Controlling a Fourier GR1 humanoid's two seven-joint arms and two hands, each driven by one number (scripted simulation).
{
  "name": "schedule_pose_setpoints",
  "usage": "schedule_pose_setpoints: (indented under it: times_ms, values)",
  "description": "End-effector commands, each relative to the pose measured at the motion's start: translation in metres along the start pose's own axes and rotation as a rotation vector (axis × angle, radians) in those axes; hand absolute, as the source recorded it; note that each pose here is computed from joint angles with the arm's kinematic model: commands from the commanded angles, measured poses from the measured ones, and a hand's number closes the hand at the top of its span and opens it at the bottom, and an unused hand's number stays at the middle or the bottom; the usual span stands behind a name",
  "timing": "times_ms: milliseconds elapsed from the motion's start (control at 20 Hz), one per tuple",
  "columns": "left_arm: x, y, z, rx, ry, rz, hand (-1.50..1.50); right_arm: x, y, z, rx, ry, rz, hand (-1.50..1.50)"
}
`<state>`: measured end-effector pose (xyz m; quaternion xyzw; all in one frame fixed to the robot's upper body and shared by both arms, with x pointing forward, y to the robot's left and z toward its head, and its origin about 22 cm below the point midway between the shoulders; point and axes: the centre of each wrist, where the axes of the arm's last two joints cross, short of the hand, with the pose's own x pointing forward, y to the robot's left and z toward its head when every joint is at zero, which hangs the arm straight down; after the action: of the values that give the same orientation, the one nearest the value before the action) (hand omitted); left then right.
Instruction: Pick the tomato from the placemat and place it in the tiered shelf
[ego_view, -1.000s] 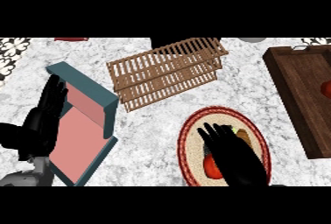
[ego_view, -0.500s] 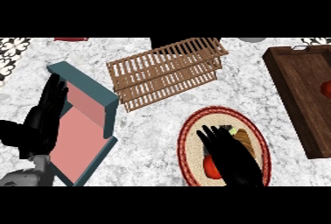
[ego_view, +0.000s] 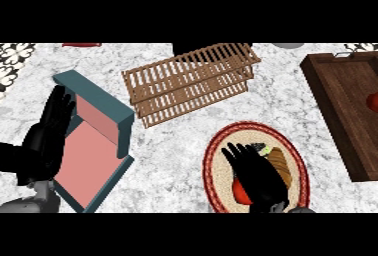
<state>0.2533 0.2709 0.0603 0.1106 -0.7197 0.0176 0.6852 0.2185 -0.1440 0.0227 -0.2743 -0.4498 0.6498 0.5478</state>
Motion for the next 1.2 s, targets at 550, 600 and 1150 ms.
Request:
schedule_pose_setpoints:
  times_ms: [550,600,1150]
  values:
    - [-0.002,-0.003,0.002,-0.004,0.016,0.012,0.0,0.009,0.023,0.0,-0.102,-0.1,0.135,1.5]
    - [-0.019,0.017,-0.014,-0.003,-0.003,-0.007,0.0,0.003,0.031,-0.007,-0.099,-0.111,0.14,1.5]
    - [-0.001,0.012,-0.008,0.001,-0.007,-0.01,0.0,0.101,-0.009,-0.014,-0.099,-0.084,-0.177,1.5]
